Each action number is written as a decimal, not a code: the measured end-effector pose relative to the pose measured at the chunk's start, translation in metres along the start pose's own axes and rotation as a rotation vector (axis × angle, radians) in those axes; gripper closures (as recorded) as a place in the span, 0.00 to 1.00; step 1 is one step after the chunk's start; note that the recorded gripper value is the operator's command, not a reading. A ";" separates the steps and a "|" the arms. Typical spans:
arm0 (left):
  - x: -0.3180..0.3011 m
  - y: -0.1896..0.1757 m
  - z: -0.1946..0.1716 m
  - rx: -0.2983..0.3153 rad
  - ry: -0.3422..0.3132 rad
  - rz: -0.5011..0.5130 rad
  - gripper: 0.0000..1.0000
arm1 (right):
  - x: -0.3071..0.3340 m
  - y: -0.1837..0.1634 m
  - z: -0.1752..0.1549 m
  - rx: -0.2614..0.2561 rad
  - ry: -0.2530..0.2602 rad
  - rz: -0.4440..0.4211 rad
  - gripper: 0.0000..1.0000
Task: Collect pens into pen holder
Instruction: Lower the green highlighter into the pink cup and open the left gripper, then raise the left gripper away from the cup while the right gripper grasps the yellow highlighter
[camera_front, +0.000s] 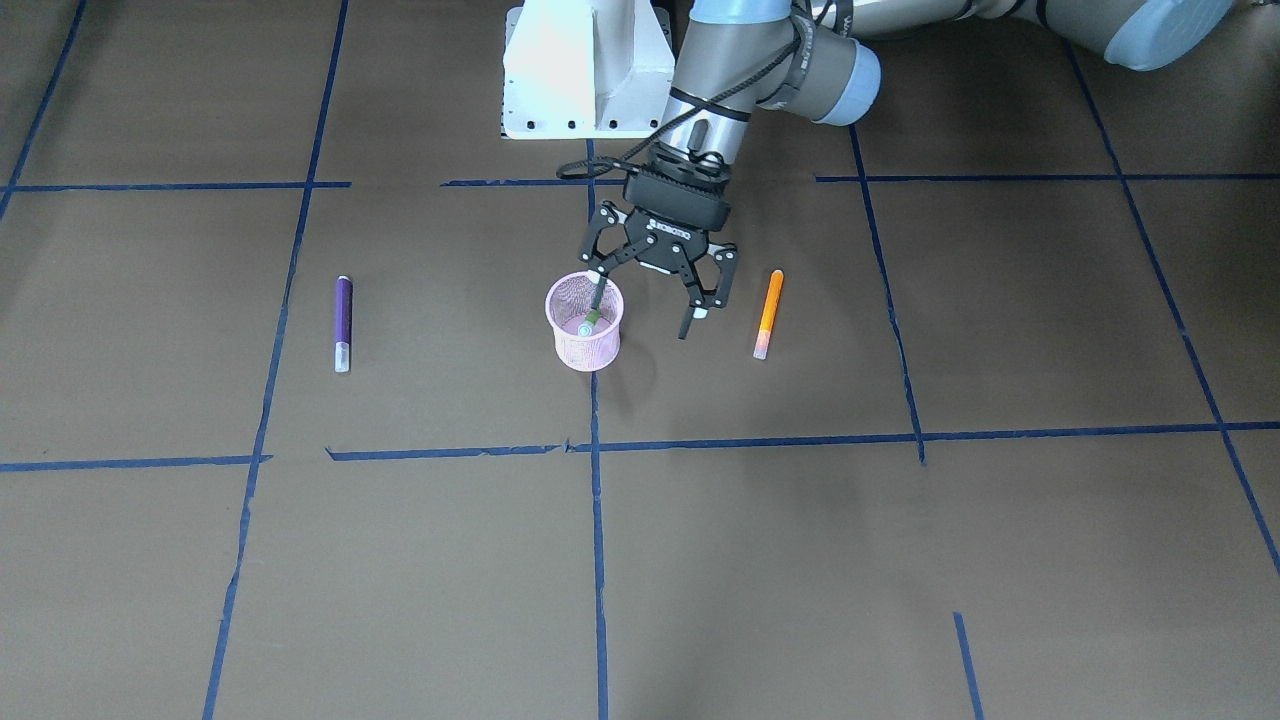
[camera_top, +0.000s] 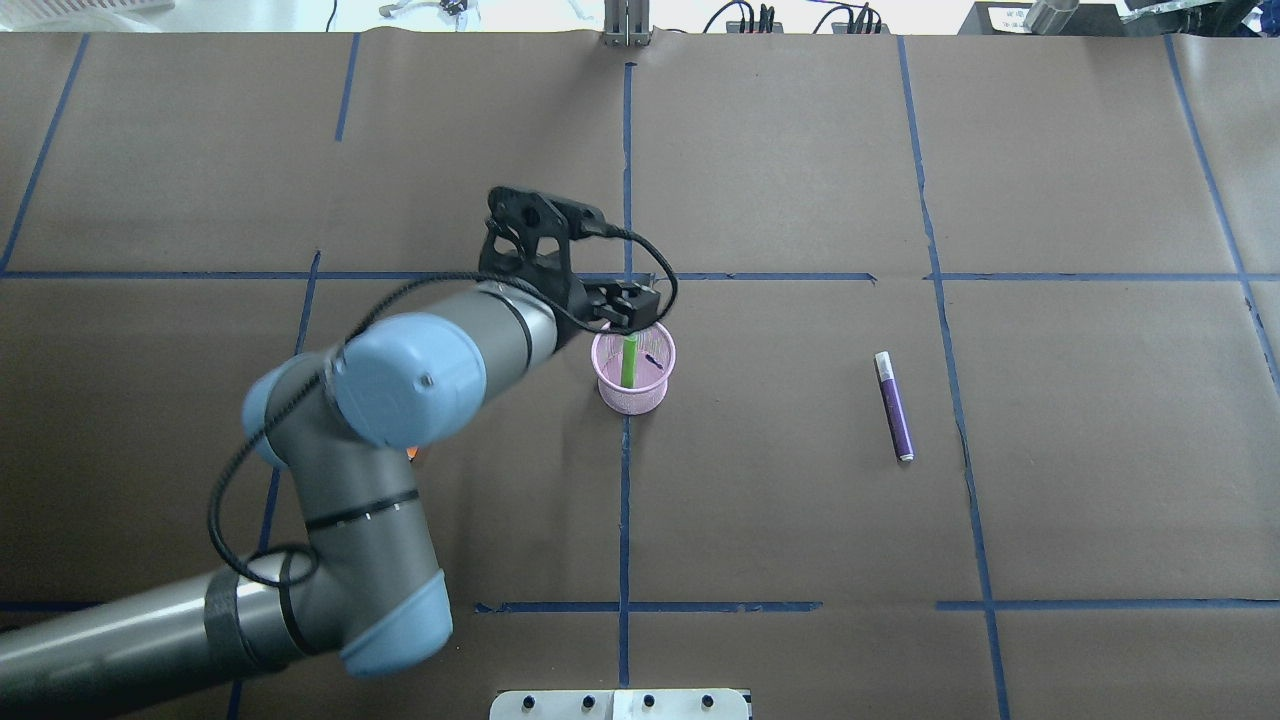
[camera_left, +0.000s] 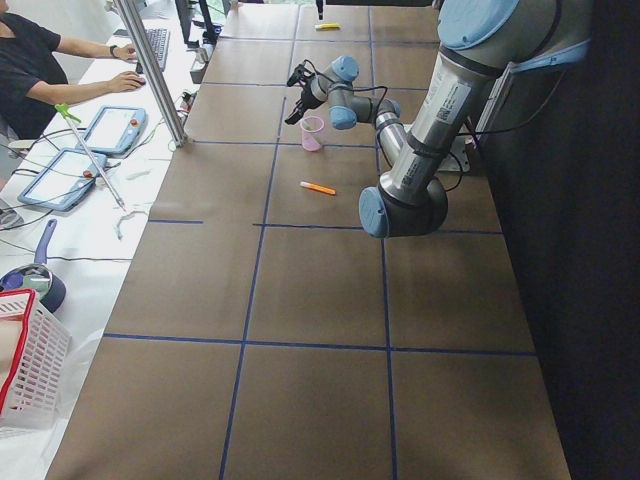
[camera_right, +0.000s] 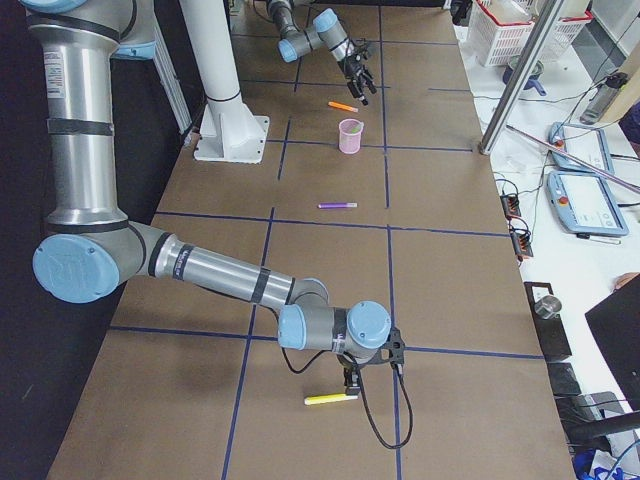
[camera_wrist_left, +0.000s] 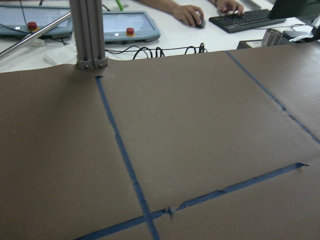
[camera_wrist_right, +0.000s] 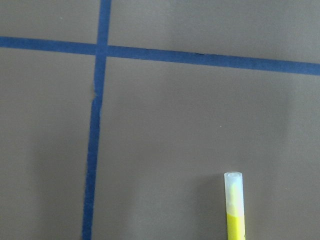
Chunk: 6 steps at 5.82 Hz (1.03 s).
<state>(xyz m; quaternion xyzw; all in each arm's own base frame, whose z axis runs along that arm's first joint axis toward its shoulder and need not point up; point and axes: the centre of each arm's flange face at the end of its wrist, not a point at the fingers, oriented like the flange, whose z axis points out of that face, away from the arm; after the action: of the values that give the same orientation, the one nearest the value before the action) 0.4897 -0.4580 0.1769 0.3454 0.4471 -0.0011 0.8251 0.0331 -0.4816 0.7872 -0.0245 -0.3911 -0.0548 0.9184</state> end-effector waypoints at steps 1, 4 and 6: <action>-0.038 -0.012 0.005 -0.098 -0.043 -0.023 0.00 | 0.013 -0.006 0.014 -0.033 -0.005 0.018 0.04; -0.088 -0.015 0.003 -0.215 -0.092 -0.069 0.00 | 0.020 -0.012 0.034 -0.139 0.013 0.002 0.14; -0.091 -0.016 0.003 -0.210 -0.099 -0.075 0.00 | 0.026 -0.017 0.039 -0.176 0.039 0.010 0.18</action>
<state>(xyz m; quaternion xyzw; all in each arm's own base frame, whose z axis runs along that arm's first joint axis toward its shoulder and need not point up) 0.4318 -0.4995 0.2365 0.2395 0.4160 -0.0020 0.8772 0.0215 -0.4967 0.8331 -0.1060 -0.3665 -0.0850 0.9204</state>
